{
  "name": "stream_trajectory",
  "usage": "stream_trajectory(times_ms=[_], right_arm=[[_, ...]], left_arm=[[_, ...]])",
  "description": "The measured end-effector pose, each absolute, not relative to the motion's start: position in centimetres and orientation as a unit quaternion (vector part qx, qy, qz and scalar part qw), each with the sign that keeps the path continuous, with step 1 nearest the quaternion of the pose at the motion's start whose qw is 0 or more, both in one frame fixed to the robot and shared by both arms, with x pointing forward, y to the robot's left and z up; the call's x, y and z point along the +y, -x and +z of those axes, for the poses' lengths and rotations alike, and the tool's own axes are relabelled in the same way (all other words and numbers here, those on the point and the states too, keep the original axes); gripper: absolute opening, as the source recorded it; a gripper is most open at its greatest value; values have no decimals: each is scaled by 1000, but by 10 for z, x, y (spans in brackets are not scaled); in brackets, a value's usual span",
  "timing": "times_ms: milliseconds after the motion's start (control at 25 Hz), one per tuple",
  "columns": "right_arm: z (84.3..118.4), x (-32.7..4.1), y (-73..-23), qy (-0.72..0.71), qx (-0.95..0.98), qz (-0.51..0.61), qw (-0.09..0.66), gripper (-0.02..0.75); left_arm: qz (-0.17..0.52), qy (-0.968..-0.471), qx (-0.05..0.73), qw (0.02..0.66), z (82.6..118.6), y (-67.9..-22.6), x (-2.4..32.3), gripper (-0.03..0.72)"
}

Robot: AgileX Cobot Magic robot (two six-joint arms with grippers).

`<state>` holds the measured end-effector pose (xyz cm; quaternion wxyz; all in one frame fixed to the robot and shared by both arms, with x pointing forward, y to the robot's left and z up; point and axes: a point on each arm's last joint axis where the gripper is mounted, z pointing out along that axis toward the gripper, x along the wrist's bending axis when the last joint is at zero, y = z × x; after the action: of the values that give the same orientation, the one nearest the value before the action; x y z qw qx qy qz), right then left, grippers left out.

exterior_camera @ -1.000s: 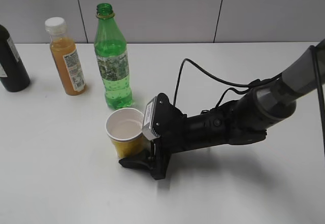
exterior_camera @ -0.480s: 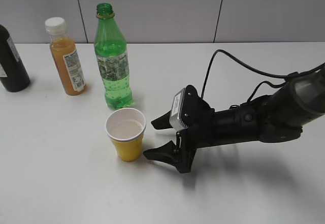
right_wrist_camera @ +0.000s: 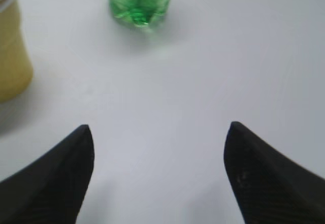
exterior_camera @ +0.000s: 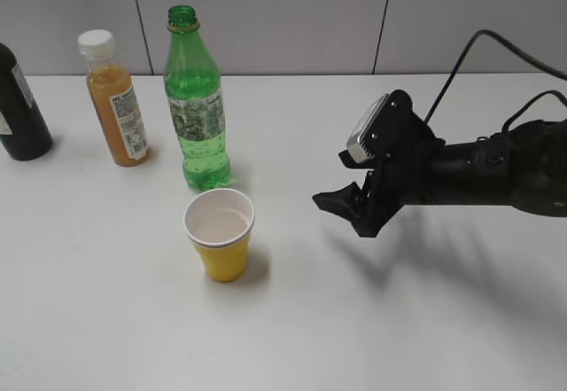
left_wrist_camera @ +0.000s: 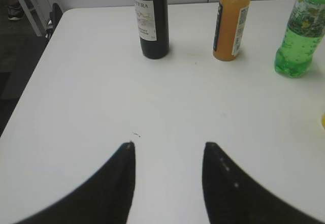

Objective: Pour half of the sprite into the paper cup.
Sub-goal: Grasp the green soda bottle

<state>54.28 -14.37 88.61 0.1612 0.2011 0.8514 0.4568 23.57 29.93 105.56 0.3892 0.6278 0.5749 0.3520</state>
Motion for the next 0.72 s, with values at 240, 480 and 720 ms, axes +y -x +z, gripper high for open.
stream_trajectory(times_ms=[240, 480, 720], right_arm=[[907, -163, -560, -326, 838, 379, 219, 594], [938, -178, -597, -492, 782, 286, 253, 594], [979, -190, -623, -581, 741, 218, 257, 593]], left_arm=[[352, -628, 575, 389, 1056, -236, 299, 337], [352, -628, 575, 389, 1056, -236, 299, 337], [352, -628, 575, 389, 1056, -236, 299, 337]])
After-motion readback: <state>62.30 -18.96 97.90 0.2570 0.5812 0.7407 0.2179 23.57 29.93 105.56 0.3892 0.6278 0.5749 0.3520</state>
